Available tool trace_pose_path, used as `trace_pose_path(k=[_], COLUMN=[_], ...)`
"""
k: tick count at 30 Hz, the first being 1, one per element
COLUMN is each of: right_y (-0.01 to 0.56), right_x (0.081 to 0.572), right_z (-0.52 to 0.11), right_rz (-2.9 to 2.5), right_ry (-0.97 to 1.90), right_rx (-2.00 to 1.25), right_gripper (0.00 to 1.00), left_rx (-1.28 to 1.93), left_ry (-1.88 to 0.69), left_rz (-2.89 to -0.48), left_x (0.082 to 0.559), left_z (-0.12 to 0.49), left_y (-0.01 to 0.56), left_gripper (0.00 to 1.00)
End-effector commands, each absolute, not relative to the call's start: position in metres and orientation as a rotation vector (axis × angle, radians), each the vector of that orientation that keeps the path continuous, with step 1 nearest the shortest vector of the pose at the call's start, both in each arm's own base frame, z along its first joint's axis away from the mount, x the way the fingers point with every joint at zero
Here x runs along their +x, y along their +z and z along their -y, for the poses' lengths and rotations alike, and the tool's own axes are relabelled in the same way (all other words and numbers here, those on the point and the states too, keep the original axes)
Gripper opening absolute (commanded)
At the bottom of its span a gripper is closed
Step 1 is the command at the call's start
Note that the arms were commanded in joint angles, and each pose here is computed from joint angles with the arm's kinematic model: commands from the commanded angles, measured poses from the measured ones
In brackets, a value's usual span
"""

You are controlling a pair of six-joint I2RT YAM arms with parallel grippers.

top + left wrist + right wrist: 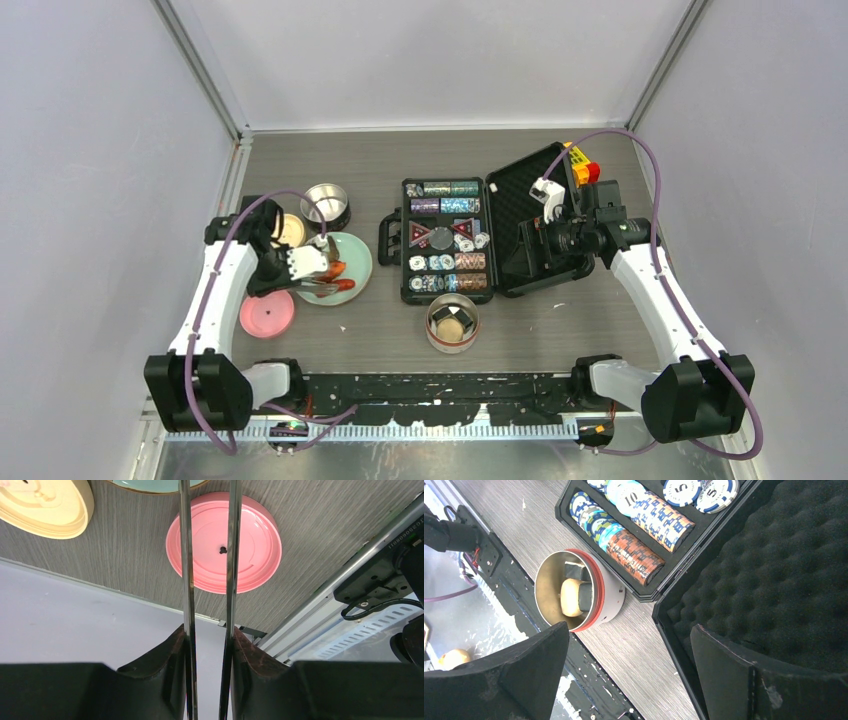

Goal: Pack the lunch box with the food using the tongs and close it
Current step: Pick up the fake food from the plate.

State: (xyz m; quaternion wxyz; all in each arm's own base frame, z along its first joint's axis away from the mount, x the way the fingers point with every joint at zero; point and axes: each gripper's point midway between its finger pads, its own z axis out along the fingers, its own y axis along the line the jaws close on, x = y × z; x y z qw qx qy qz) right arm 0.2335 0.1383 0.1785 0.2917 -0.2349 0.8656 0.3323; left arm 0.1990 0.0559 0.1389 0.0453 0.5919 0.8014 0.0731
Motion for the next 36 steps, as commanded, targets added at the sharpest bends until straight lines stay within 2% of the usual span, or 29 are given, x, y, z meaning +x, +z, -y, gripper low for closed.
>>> trace_pose_path(k=[1, 8, 12, 23, 26, 30, 32, 36], right_y=[0.187, 0.188, 0.188, 0.188, 0.187, 0.188, 0.189, 0.189], right_x=[0.239, 0.239, 0.238, 0.239, 0.238, 0.238, 0.238, 0.237], right_z=[-0.14, -0.139, -0.138, -0.138, -0.138, -0.139, -0.138, -0.139], right_rz=[-2.274, -2.271, -2.271, -2.27, -2.269, -2.268, -2.265, -2.262], right_ry=[0.886, 0.879, 0.873, 0.873, 0.875, 0.877, 0.875, 0.875], right_rx=[-0.647, -0.647, -0.646, -0.65, -0.65, -0.651, -0.652, -0.654], right_gripper=[0.96, 0.96, 0.96, 0.96, 0.96, 0.96, 0.96, 0.96], left_rx=[1.799, 1.796, 1.783, 1.68, 1.646, 1.564, 1.51, 1.304], left_ry=[0.209, 0.236, 0.239, 0.162, 0.229, 0.199, 0.157, 0.243], left_rz=[-2.466, -2.495, -2.51, -2.52, -2.475, -2.454, -2.441, -2.426], left_x=[0.191, 0.201, 0.207, 0.208, 0.219, 0.229, 0.237, 0.278], left_z=[-0.052, -0.041, -0.04, -0.027, -0.031, -0.025, -0.018, -0.024], left_y=[0.148, 0.139, 0.134, 0.16, 0.178, 0.201, 0.21, 0.23], left_gripper=[0.31, 0.43, 0.43, 0.2, 0.14, 0.09, 0.08, 0.05])
